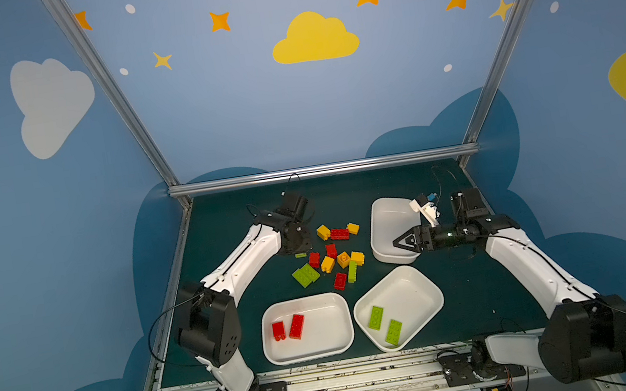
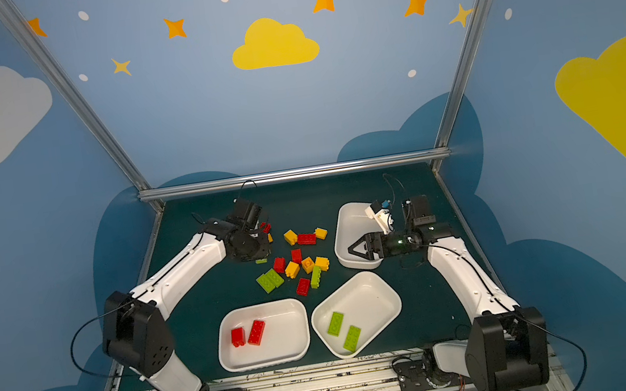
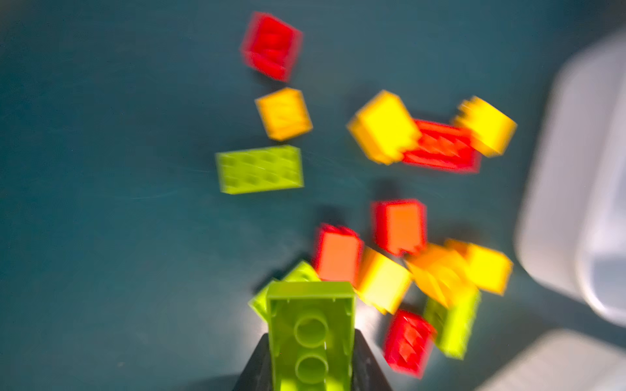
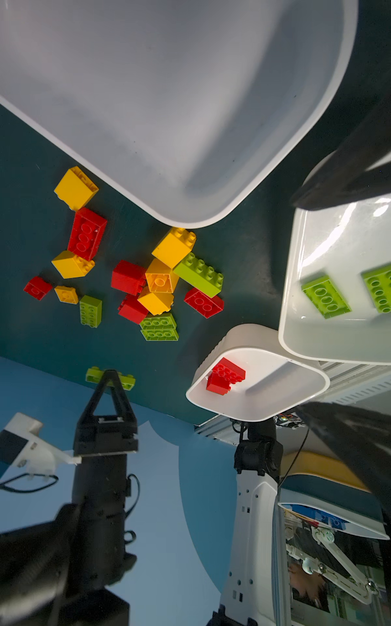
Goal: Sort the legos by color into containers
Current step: 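Carry the lime-green brick with the left gripper and drop it into the middle bin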
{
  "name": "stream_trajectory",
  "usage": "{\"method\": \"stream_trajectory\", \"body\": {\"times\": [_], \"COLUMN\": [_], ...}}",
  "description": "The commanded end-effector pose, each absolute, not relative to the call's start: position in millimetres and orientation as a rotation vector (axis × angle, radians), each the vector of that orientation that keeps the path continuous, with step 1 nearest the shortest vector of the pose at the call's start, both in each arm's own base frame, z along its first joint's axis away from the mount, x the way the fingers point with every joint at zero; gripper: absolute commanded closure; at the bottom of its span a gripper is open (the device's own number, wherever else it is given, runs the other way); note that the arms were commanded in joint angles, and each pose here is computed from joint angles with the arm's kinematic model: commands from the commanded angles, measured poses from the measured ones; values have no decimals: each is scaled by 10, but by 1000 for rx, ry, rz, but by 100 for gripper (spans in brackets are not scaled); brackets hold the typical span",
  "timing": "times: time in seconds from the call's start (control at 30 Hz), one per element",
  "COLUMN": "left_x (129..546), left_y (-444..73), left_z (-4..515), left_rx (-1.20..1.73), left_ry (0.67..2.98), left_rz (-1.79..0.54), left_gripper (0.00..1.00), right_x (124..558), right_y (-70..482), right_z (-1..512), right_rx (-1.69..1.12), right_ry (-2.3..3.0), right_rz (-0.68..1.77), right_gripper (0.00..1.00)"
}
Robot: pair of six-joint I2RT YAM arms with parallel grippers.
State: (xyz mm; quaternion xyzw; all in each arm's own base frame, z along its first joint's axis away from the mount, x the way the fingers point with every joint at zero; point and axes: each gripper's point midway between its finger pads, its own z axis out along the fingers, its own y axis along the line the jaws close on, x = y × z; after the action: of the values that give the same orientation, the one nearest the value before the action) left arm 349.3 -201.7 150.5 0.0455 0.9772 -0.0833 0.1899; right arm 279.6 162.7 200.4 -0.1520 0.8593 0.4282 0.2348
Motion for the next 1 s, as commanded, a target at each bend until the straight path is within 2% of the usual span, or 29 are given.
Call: {"method": "stream_trajectory", "body": {"times": [0.0,0.17,0.3,0.57,0.77,0.9,0.97], "left_x": [2977,2415,2062,1647,1528,1464,1452], "left_y": [-2443,-3098,-3463,-3960,-3993,-3949,-3942], "left_z": [1590,1751,1619,1173,747,634,680], "left_rx": [460,753,931,1154,1176,1184,1183], "left_ry": [2773,2661,2635,2659,2733,2761,2764], "left_rz": [-377,-621,-733,-732,-645,-644,-654], "left_gripper": [68,68,68,69,70,64,53], "right_x": [2797,2795,2818,2804,2813,2822,2813], "right_y": [1599,1578,1560,1544,1542,1542,1547], "right_z": [2106,2124,2127,2098,2076,2075,2068], "right_rx": [-444,-437,-429,-417,-410,-411,-409], "right_ry": [2329,2329,2328,2338,2348,2346,2346], "right_rz": [1156,1156,1150,1136,1136,1135,1141], "right_gripper": [13,13,13,13,13,13,13]}}
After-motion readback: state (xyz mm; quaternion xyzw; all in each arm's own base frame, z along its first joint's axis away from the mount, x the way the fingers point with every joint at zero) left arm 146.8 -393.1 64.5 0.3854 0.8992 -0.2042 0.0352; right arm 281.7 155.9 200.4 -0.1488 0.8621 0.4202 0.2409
